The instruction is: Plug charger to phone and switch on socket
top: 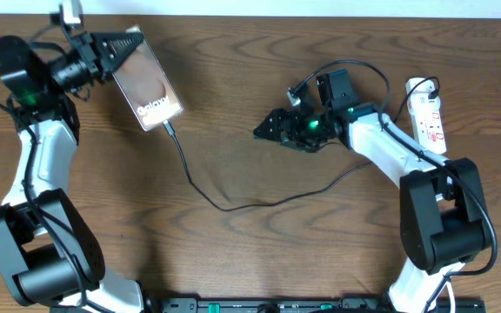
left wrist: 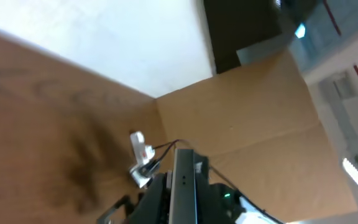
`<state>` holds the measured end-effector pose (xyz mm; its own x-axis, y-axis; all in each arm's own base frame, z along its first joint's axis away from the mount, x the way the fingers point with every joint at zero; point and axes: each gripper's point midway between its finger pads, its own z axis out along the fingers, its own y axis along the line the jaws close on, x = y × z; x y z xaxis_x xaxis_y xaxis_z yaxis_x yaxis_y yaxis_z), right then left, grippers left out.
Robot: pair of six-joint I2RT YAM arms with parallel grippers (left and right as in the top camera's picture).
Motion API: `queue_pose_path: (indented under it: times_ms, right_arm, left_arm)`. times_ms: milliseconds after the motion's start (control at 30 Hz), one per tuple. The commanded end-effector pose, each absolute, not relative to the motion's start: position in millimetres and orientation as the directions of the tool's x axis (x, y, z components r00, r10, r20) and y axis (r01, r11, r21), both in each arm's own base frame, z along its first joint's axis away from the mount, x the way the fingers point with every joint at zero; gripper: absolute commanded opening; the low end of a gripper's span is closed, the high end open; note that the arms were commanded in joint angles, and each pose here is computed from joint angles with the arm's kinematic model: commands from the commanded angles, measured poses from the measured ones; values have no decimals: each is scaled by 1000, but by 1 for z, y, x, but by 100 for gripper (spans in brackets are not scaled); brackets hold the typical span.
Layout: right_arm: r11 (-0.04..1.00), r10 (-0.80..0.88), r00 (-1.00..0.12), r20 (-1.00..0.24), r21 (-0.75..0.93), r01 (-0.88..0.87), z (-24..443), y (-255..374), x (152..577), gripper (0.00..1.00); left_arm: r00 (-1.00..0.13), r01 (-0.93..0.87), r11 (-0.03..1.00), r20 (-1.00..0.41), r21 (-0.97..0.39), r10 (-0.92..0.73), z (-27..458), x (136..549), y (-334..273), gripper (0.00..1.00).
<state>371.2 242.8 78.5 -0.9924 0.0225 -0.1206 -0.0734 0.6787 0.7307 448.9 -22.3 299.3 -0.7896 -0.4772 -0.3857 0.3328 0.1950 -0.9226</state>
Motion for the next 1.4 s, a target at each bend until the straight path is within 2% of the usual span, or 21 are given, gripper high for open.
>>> queue_pose_path:
  times_ms: [0, 200, 333, 533, 767, 1200, 1367]
  right_arm:
    - [811, -9, -960, -281, 559, -171, 87, 221, 402, 99]
    - [852, -23, -951, -307, 491, -179, 97, 220, 409, 99]
    - [852, -37, -948, -316, 486, -196, 99, 223, 408, 99]
    - [850, -46, -948, -316, 486, -203, 98, 227, 406, 99]
    - [848, -52, -948, -315, 486, -209, 98, 230, 404, 99]
    - [843, -75, -946, -316, 487, -229, 98, 239, 398, 99]
    - [841, -82, -946, -315, 487, -235, 98, 242, 396, 99]
  left_arm:
    - [-778, 359, 244, -433, -901, -455, 281, 443, -22, 7]
    - [-811, 254, 288, -365, -923, -458, 237, 436, -23, 7]
    - [-827, 114, 361, -290, -925, -481, 194, 428, -21, 7]
    - [-854, -86, 493, -192, -866, -484, 126, 402, -25, 8]
    - [-873, -204, 552, -105, -809, -476, 75, 372, -36, 7]
    - [-871, -287, 584, -47, -759, -490, 45, 351, -35, 7]
    - [-858, -342, 636, -46, -691, -512, 26, 344, -25, 7]
